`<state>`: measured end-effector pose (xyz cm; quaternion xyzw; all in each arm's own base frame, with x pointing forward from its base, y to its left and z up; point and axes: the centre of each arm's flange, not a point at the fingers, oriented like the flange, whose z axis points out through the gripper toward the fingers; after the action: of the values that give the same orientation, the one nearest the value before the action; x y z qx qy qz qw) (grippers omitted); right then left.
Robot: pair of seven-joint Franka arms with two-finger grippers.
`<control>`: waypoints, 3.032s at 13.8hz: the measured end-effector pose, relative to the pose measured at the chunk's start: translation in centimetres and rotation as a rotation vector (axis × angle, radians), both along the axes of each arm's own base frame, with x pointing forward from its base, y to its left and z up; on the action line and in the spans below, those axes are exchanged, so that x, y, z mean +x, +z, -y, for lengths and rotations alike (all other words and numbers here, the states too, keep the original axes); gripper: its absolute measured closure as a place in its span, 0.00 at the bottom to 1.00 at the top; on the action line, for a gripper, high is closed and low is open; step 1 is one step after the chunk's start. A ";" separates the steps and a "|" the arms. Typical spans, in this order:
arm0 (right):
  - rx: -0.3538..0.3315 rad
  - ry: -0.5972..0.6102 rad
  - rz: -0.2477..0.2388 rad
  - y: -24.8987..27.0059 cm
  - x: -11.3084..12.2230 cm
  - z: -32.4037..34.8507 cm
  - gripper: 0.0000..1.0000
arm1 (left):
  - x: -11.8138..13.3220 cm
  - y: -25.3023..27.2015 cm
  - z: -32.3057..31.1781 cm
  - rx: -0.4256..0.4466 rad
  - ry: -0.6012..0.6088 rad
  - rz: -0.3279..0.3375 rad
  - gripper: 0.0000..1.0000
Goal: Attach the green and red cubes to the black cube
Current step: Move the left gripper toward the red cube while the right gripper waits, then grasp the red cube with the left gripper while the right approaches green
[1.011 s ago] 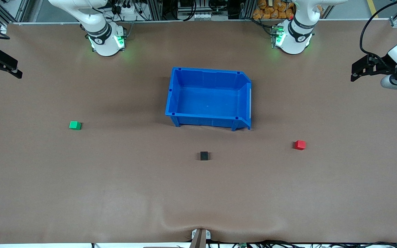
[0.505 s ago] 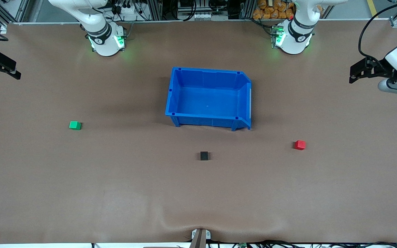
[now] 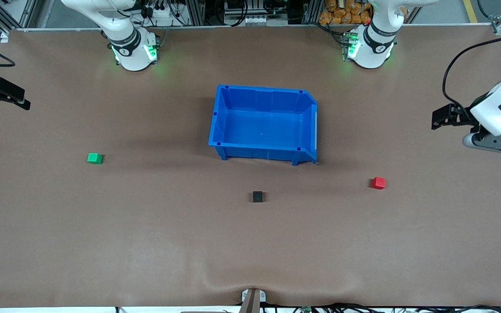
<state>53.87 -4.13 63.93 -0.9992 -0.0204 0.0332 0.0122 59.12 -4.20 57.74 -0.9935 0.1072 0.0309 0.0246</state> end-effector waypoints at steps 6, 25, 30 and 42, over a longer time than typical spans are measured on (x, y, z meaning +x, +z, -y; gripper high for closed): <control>0.000 -0.009 -0.038 -2.0 1.1 0.5 0.00 | 3.1 -7.9 0.3 0.002 -0.003 -0.101 0.00; 0.008 -0.082 -0.227 -15.4 6.3 4.9 0.00 | 4.4 -34.3 1.3 -0.035 -0.013 -0.008 0.00; 0.012 -0.098 -0.290 -19.8 7.2 6.0 0.00 | 3.6 -37.9 1.8 -0.036 -0.028 -0.057 0.00; 0.018 -0.140 -0.358 -29.2 7.1 8.4 0.00 | 3.7 -38.9 2.1 -0.038 -0.046 -0.054 0.41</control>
<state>60.97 -12.58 34.77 -0.9762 0.0511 0.2091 0.0269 62.84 -6.30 18.84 -0.9898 0.1310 0.0552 0.0033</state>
